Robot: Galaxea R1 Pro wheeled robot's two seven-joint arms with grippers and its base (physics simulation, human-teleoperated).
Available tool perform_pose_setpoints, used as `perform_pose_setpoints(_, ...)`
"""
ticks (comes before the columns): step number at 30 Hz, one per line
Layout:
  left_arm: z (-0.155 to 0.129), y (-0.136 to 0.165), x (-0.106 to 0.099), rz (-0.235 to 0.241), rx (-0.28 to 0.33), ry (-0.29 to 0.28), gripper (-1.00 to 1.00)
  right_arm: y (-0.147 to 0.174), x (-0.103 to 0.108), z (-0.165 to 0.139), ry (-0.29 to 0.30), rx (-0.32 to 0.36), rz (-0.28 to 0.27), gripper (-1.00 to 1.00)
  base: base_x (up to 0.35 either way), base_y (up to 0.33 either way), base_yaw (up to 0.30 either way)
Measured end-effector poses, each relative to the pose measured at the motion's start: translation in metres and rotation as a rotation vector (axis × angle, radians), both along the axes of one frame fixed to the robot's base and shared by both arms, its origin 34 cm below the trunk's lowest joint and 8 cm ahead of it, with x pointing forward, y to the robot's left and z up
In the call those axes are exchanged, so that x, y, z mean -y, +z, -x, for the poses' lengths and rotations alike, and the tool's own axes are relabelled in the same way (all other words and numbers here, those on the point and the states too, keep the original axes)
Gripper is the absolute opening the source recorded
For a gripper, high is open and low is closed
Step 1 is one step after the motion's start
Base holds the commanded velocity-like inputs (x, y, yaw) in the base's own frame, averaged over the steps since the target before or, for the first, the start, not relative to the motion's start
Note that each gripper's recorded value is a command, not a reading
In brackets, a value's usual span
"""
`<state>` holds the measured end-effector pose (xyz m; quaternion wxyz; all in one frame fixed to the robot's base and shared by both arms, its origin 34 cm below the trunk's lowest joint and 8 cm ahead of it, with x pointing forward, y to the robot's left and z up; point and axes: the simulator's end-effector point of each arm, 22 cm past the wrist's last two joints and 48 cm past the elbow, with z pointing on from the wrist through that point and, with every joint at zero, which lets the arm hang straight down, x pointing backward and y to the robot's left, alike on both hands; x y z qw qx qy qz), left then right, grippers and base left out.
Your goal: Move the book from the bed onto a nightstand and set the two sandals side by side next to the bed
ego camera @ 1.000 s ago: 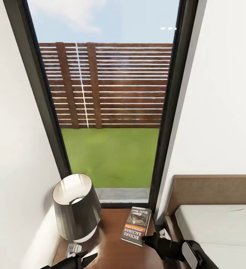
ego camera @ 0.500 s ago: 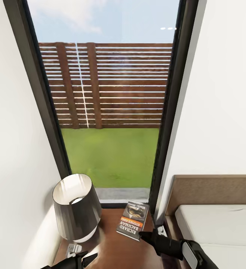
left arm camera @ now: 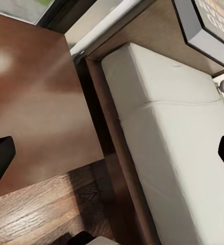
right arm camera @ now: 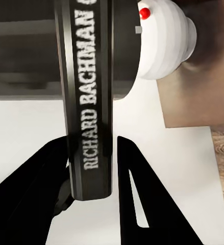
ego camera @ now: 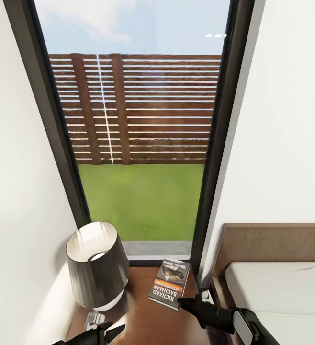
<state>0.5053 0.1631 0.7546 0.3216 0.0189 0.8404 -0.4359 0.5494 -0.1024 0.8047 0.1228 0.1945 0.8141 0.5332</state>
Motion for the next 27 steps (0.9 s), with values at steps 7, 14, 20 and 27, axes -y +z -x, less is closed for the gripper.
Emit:
perform_pose_setpoints(7,-0.001,-0.004,0.016,0.018,0.009,-0.023,1.00,-0.008,-0.001,-0.001,0.003,-0.002,0.003,-1.00,0.000,0.000,0.000)
perform_pose_setpoints(14,-0.012,0.013,0.031,0.074,0.064,-0.102,1.00,-0.016,0.000,-0.003,0.003,-0.002,0.004,-1.00,0.000,0.000,0.000)
perform_pose_setpoints(20,-0.036,0.054,0.046,0.156,0.122,-0.207,1.00,-0.022,0.000,-0.005,0.002,-0.001,0.004,-1.00,0.000,0.000,0.000)
perform_pose_setpoints(27,-0.027,0.070,0.056,0.239,0.131,-0.306,1.00,-0.030,0.001,-0.006,0.002,0.000,0.004,-1.00,0.000,0.000,0.000)
